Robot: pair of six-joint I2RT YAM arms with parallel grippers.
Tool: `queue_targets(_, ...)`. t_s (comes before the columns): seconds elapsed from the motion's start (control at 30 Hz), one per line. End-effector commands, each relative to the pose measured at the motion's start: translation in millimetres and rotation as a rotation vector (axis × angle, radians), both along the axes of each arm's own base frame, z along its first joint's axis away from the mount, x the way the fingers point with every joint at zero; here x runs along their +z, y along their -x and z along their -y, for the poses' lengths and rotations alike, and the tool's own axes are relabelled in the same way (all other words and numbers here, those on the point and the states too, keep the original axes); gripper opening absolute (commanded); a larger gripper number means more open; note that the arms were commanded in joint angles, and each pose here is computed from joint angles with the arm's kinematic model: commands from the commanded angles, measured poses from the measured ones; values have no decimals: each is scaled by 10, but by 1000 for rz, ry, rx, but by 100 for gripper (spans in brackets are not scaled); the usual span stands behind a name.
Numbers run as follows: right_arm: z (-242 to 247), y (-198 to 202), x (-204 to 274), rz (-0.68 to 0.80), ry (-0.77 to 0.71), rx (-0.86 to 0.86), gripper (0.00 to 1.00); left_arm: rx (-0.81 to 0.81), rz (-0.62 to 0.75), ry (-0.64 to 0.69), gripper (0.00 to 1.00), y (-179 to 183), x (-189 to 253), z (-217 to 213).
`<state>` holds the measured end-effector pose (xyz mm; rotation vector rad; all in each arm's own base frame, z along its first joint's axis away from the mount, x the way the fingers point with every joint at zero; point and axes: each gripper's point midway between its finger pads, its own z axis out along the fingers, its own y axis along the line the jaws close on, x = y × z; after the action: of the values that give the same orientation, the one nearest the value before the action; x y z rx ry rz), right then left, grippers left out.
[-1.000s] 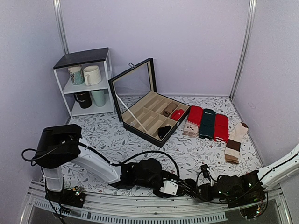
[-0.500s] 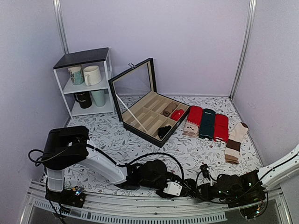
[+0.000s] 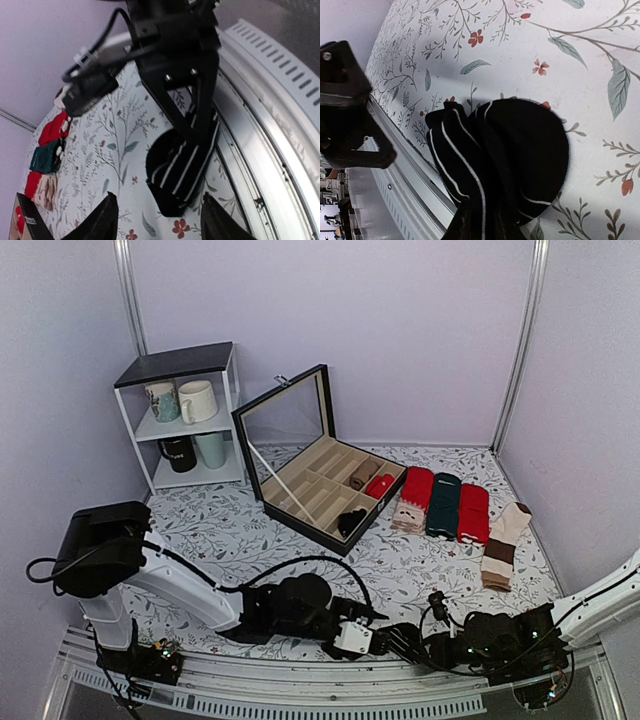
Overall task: Roll the socks
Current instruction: Roll the sock at the corner of the board.
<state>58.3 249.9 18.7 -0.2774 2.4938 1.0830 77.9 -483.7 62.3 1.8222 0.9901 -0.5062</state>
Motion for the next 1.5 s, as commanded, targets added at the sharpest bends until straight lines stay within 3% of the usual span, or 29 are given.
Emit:
queue_targets(0.0, 239, 21, -293, -15, 148, 9, 14, -43, -5, 67, 57, 106, 288, 131)
queue_targets(0.3, 232, 24, -291, -18, 149, 14, 14, -127, -36, -63, 55, 208, -138, 251)
queue_targets(0.93, 227, 37, -295, -24, 146, 21, 14, -75, -19, -209, 54, 47, -591, 254)
queue_targets(1.3, 225, 40, -302, -28, 146, 22, 14, 0, -18, -312, 36, -123, -791, 41)
queue_targets(1.47, 214, 55, -291, -38, 139, 28, 14, -3, -37, -364, 17, -115, -923, 40)
